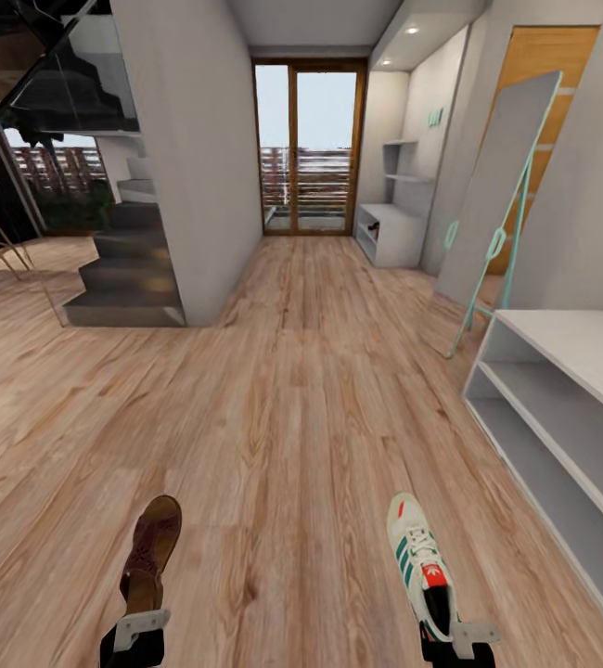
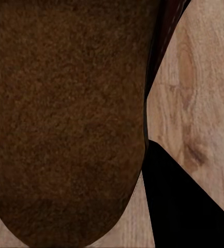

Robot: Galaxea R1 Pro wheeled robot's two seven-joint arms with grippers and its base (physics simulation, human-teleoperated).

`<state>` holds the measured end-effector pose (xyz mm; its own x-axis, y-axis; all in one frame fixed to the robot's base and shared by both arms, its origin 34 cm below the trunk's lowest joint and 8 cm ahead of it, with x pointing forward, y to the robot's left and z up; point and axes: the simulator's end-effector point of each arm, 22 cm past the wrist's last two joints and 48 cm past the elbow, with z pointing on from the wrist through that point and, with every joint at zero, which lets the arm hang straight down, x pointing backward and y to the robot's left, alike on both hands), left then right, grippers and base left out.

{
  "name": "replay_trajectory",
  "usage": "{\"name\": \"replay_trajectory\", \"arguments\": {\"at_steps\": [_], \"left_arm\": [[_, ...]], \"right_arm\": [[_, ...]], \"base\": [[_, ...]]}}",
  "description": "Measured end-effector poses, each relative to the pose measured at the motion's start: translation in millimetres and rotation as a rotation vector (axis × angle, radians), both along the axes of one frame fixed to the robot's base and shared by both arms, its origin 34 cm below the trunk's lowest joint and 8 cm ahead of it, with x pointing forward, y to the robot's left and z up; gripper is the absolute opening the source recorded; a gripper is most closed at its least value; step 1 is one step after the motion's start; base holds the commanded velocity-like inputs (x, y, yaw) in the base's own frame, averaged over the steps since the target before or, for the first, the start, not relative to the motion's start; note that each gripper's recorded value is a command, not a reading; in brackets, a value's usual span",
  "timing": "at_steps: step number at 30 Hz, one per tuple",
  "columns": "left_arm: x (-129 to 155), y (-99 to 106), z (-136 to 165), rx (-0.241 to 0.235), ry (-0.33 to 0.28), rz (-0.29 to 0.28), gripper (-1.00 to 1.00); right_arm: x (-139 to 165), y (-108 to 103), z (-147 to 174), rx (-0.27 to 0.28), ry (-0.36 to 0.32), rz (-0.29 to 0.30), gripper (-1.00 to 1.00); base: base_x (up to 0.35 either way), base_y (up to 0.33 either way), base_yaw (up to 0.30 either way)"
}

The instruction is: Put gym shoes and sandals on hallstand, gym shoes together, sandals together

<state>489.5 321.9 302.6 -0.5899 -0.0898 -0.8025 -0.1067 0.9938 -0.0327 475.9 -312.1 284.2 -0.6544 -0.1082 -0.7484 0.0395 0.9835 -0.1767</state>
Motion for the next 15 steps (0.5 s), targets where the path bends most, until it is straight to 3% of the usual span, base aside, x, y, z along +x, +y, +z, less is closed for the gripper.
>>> {"name": "replay_trajectory", "arguments": {"at_steps": [15], "left_arm": [[0.2, 1.5, 0.4, 0.002, -0.002, 0.001, -1.0]], "right_arm": [[-0.7, -0.7, -0.3, -0.001, 0.002, -0.001, -1.0]], "base": [[0.338, 0.0, 0.0]]}}
